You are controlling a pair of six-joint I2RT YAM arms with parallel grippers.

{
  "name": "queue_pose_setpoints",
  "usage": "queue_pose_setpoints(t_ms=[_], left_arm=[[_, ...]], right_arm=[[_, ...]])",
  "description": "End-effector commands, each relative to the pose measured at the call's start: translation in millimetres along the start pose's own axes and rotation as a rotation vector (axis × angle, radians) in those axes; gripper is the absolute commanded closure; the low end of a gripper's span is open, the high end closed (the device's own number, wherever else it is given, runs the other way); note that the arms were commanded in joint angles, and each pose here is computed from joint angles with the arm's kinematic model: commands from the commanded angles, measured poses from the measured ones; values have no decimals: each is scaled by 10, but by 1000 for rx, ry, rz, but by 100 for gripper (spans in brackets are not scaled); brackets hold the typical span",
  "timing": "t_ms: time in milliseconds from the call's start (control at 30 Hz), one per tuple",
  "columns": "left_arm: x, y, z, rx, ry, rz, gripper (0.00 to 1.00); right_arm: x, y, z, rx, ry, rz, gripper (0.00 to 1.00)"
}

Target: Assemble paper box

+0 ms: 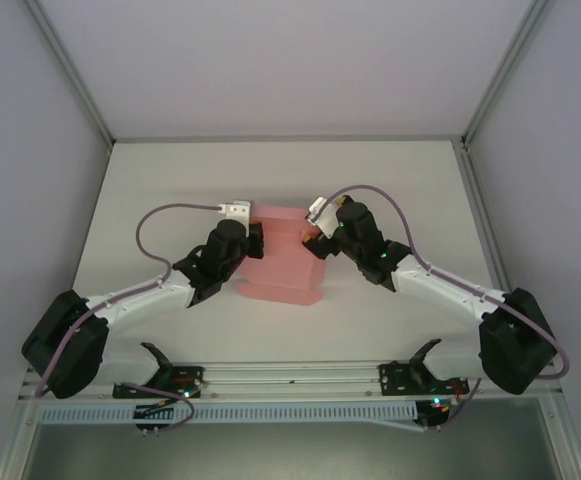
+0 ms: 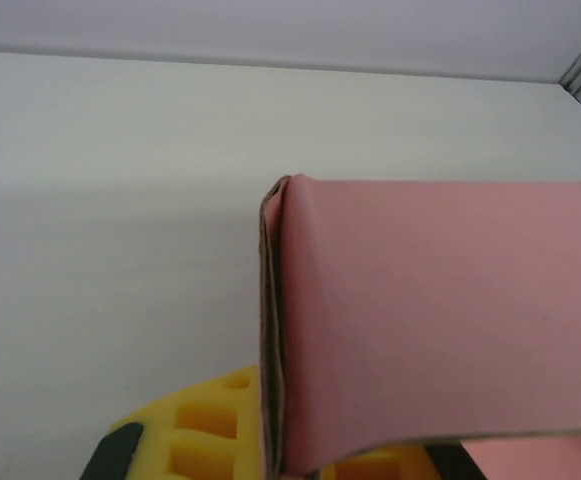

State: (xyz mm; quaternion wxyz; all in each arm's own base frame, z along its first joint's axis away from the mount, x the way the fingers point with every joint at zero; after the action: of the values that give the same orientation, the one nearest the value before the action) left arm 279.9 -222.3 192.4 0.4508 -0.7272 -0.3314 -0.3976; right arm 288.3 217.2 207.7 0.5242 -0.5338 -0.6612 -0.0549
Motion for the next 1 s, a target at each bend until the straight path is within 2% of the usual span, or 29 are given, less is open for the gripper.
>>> queue_pose_setpoints(t_ms=[0,267,400,467,533,600,667,733,833,967], left_arm=[[109,-41,-44,-8,-32,-53,100],[102,-9,115,62,-40,-41,100],[136,-38,134,60,-41,-51,100],[143,-55,143,54,-46,-53,100],[150,-75,139,43,-51,-56,100],[159,-92,130,30,-52,-59,100],[161,-101,127,24,-48,-57,100],[167,-110,119,14,-47,-56,100],[151,-115,105,-3,-41,-54,100],[135,-111,69,-33,-31,-44,100]], right_arm=[[100,-184,-89,-52,46,-62,0],[22,-895,-56,23,143,-235,0],[26,-1170,-289,-31,319,-331,0],[8,-1236,-468,-74,436,-339,0],[-77,-1217,-637,-94,551,-296,1],[-155,-1122,-688,-28,592,-241,6],[-203,-1002,-675,57,588,-185,13],[-222,-886,-565,180,529,-132,14],[-148,-764,-422,349,468,-151,16],[-7,-623,-479,394,461,-194,18]])
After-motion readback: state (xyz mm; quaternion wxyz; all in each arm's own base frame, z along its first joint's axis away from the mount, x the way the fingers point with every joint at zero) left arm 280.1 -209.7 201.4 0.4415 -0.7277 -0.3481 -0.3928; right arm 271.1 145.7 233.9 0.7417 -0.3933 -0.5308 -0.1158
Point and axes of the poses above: each hand's point on the last joint's axis, 136 mm out from that joint toward the fingers, its own y axis out along the fingers, its own z axis along the line the jaws close on, x = y × z, the point moved 5 cm from there along -y, back along the fingers, and after that the axes turned 3 degrees about -y, right-handed, at the moved point
